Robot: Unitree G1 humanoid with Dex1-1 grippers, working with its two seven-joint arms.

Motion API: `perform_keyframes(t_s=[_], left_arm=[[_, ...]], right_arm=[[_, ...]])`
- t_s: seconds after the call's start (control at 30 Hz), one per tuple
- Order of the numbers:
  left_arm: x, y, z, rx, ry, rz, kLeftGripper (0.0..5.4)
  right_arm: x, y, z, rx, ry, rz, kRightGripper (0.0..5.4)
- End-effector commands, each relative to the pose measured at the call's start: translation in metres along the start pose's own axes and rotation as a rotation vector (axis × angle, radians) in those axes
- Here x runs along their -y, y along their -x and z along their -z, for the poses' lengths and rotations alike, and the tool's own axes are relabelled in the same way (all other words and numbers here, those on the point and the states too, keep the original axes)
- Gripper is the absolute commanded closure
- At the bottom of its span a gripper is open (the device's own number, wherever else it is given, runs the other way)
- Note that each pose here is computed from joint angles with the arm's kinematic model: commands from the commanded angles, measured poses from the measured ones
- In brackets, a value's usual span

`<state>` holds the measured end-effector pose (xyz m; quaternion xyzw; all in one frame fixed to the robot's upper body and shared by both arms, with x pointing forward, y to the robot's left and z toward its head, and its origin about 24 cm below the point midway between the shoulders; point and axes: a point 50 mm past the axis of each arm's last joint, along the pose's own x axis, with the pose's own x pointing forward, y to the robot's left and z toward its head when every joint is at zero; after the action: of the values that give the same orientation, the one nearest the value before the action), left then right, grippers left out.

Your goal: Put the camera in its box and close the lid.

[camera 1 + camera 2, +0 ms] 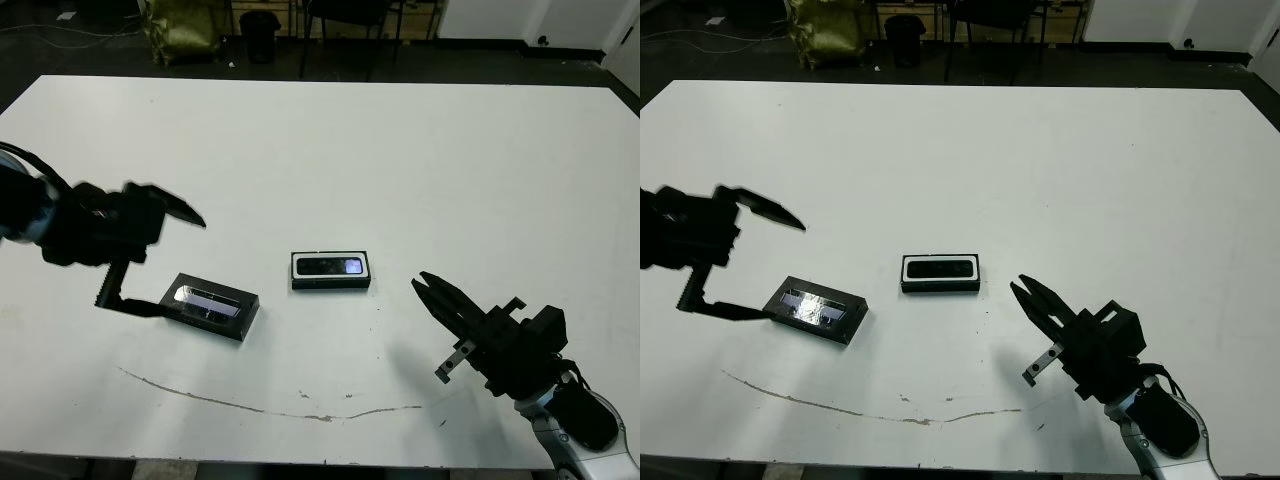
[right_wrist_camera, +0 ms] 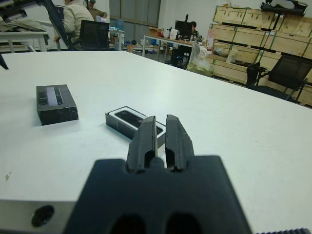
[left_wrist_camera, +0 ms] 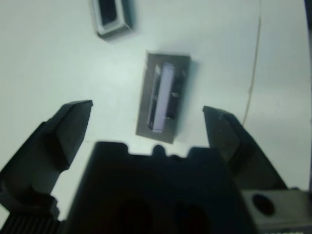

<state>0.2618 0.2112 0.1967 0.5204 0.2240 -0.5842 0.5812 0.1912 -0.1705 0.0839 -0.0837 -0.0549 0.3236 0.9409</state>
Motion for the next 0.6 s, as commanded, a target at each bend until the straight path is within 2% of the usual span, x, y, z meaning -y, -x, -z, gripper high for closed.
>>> perform_keyframes(t_s=[0.03, 0.27, 0.6], left_arm=[[-0.003, -0.002, -0.002, -0.079, -0.032, 0.047, 0.01], [-0.009, -0.020, 0.011, -0.074, -0.062, 0.103, 0.01], [-0.014, -0.029, 0.012, -0.118, -0.113, 0.145, 0.01]], right_arm=[[0.001, 0.003, 0.006, -0.009, 0.003, -0.005, 5.40], [0.000, 0.004, 0.008, -0.017, -0.005, -0.003, 5.40], [-0.002, 0.004, 0.011, -0.007, 0.007, -0.010, 5.40]])
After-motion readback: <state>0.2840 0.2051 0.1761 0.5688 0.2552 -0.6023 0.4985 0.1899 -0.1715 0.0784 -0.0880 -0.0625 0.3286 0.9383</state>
